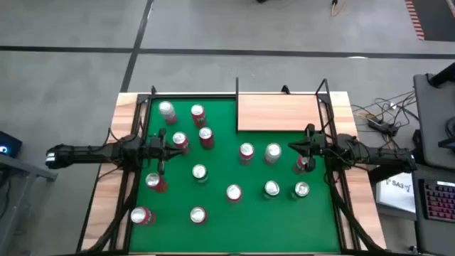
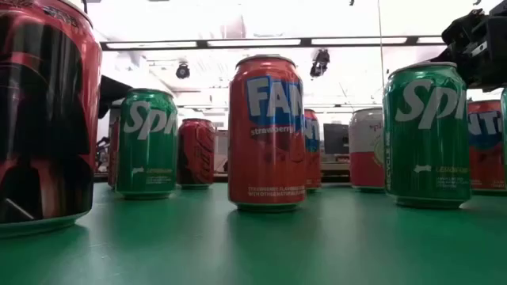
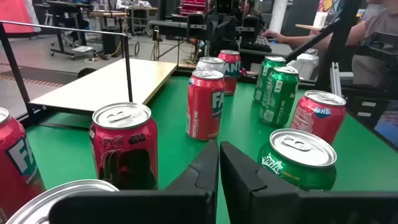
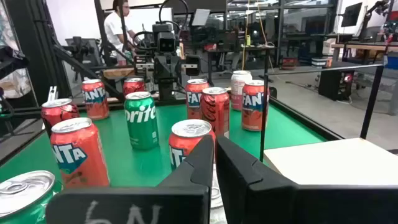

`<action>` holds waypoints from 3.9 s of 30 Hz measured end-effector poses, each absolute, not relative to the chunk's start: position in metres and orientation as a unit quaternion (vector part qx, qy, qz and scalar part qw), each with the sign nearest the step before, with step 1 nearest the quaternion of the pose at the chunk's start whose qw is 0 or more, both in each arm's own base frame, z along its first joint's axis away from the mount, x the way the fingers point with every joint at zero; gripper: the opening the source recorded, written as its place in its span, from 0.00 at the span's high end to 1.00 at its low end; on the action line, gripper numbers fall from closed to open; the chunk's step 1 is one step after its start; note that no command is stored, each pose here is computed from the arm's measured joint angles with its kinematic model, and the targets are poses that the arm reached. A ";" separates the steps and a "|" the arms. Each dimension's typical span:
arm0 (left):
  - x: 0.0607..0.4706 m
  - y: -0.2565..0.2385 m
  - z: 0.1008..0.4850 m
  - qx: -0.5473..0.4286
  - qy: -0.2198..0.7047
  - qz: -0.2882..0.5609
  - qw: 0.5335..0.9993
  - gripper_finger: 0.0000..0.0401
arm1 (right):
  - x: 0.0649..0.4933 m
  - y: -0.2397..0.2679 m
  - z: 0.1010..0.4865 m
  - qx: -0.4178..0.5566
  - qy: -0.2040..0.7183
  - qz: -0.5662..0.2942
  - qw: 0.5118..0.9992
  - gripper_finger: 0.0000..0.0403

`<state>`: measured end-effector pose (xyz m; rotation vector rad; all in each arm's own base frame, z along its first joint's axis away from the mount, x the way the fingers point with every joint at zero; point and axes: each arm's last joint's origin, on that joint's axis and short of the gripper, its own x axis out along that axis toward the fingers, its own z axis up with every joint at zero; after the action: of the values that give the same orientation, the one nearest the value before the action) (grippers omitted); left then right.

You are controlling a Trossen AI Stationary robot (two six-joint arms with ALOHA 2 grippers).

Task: Place canned beverage on shelf

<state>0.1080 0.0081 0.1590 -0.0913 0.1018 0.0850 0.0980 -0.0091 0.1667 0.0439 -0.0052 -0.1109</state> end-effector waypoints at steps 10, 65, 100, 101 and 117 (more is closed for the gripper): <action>0.108 0.008 0.159 -0.046 0.051 0.042 0.997 1.00 | 0.098 -0.009 0.167 0.022 -0.003 -0.055 0.998 0.98; 0.108 0.008 0.159 -0.046 0.051 0.042 0.997 1.00 | 0.098 -0.009 0.167 0.022 -0.002 -0.055 0.998 0.98; 0.091 0.005 0.229 -0.170 -0.319 -0.054 0.931 1.00 | 0.105 -0.007 0.239 0.120 -0.118 -0.015 0.986 0.98; 0.092 0.005 0.229 -0.169 -0.320 -0.056 0.931 1.00 | 0.106 -0.007 0.244 0.119 -0.110 -0.018 0.987 0.98; 0.132 0.012 0.249 -0.167 -0.203 0.042 0.964 1.00 | 0.128 -0.012 0.297 0.102 0.065 -0.107 0.987 0.98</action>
<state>0.1320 0.0118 0.2492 -0.3381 -0.4113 0.0848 0.1278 -0.0125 0.2970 0.2055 0.1304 -0.2145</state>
